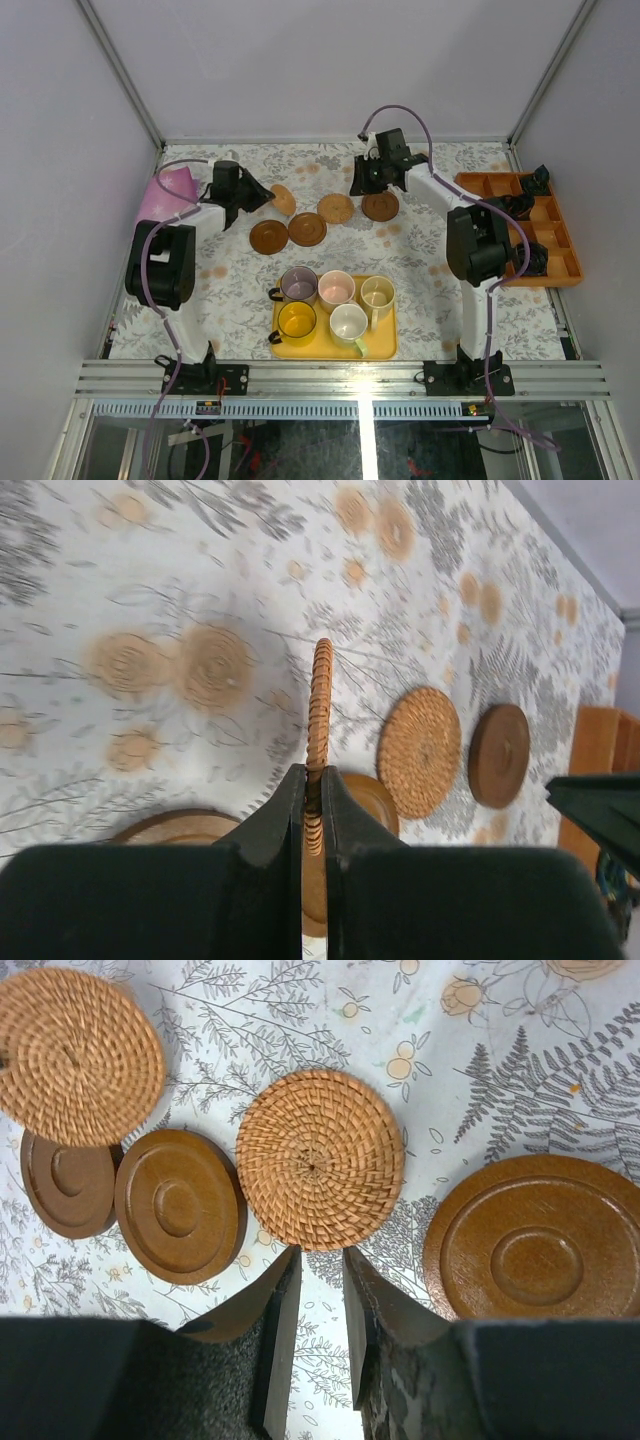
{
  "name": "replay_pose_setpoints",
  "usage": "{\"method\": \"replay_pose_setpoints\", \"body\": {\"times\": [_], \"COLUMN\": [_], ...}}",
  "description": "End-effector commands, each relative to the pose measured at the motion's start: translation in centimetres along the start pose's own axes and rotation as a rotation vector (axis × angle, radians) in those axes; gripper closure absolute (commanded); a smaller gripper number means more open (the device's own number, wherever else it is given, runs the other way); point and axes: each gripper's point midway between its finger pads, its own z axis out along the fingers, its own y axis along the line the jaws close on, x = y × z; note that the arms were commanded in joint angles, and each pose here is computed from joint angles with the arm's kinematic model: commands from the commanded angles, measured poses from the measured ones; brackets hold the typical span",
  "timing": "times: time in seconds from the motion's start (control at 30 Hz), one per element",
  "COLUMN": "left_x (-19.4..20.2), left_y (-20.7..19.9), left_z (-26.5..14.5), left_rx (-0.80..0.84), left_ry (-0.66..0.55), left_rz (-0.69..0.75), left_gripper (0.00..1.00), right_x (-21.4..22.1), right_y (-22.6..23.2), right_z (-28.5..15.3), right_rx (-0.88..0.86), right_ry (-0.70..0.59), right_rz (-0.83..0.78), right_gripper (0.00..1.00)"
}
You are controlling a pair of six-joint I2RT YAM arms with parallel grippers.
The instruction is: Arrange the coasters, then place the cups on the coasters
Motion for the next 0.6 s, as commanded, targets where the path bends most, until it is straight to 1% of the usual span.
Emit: {"method": "replay_pose_setpoints", "body": {"times": [0.0, 0.1, 0.23, 0.33, 0.43, 0.57], "left_x": [-4.2, -5.1, -5.6, -5.7, -5.9, -5.8], "left_y": [1.4, 2.6, 4.2, 6.0, 6.9, 7.2], "left_z": [-1.0, -1.2, -1.4, -1.8, -2.3, -2.8], "left_rx": [-0.077, -0.127, -0.214, -0.31, -0.367, -0.388], "left_ry": [-0.17, -0.195, -0.212, -0.217, -0.231, -0.238], "left_rz": [0.026, 0.025, 0.034, 0.037, 0.034, 0.026], "left_gripper": [1.0, 1.0, 1.0, 0.95, 0.84, 0.56], "right_x": [-1.2, -0.7, 0.1, 0.6, 0.9, 0.7], "right_y": [2.3, 3.1, 3.1, 2.7, 2.4, 2.0], "right_z": [-0.2, 0.2, 1.0, 1.8, 2.8, 3.8], "right_rx": [-0.112, -0.161, -0.164, -0.155, -0.151, -0.143], "right_ry": [-0.007, 0.015, 0.041, 0.06, 0.078, 0.079], "right_rz": [-0.061, -0.069, -0.08, -0.072, -0.065, -0.062], "right_gripper": [0.7, 0.7, 0.7, 0.69, 0.68, 0.68]}}
